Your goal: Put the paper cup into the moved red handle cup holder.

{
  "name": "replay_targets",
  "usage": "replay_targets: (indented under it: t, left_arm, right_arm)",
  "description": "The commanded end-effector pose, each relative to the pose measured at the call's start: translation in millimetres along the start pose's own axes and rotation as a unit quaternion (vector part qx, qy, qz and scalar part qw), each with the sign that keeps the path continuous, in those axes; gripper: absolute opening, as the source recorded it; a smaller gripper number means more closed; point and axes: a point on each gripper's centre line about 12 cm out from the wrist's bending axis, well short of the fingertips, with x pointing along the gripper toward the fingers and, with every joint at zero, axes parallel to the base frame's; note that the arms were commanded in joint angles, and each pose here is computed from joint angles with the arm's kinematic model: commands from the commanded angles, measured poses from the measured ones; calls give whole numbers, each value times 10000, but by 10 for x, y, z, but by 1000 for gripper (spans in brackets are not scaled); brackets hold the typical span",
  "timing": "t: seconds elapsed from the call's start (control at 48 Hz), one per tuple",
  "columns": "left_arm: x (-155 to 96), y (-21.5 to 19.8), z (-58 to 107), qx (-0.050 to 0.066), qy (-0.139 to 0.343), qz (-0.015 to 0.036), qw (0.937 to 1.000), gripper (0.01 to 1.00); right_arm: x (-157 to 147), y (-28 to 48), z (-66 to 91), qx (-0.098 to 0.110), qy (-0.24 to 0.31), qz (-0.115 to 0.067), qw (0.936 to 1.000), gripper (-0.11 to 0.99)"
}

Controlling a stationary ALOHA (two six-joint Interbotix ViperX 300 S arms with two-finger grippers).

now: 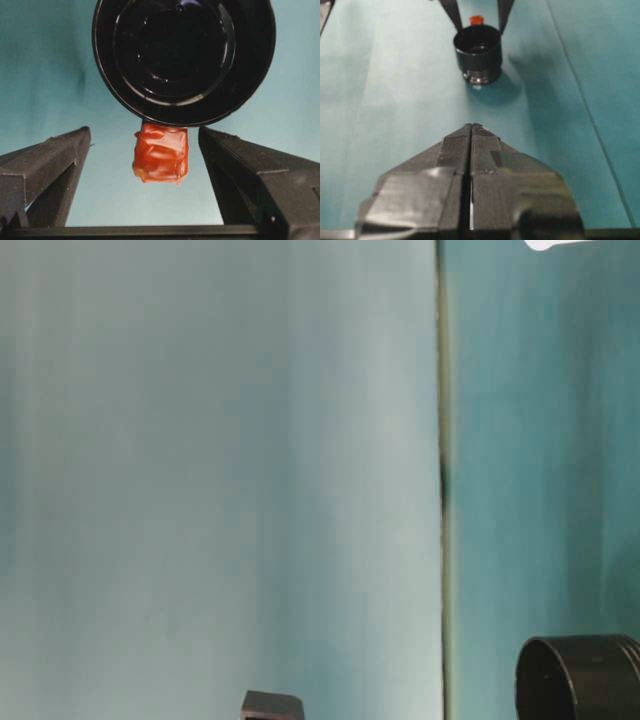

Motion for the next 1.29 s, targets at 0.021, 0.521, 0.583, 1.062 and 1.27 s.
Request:
replay_targets:
  t: [0.021,0.521,0.583,1.062,1.27]
  left_arm:
    - [-23,-3,46,7,-77,-4,10000,948]
    - [-29,-27,59,48,-121,-28,9999,742]
    - [-31,-43,54,82,-120,-44,9999,541]
    - [-47,-94,82,153,-162,-91,9997,271]
    - [-295,-116,316,224,-560,-123,9981,271]
  right_arm:
    - [-5,11,100,63,-122,11,9999,-107]
    - [-5,11,100,55,-122,11,9999,-107]
    - [-6,12,106,55,-130,12,9999,-107]
    - [-20,15,110,53,-159,24,9999,-107]
    - [-17,12,108,55,-153,15,9999,-107]
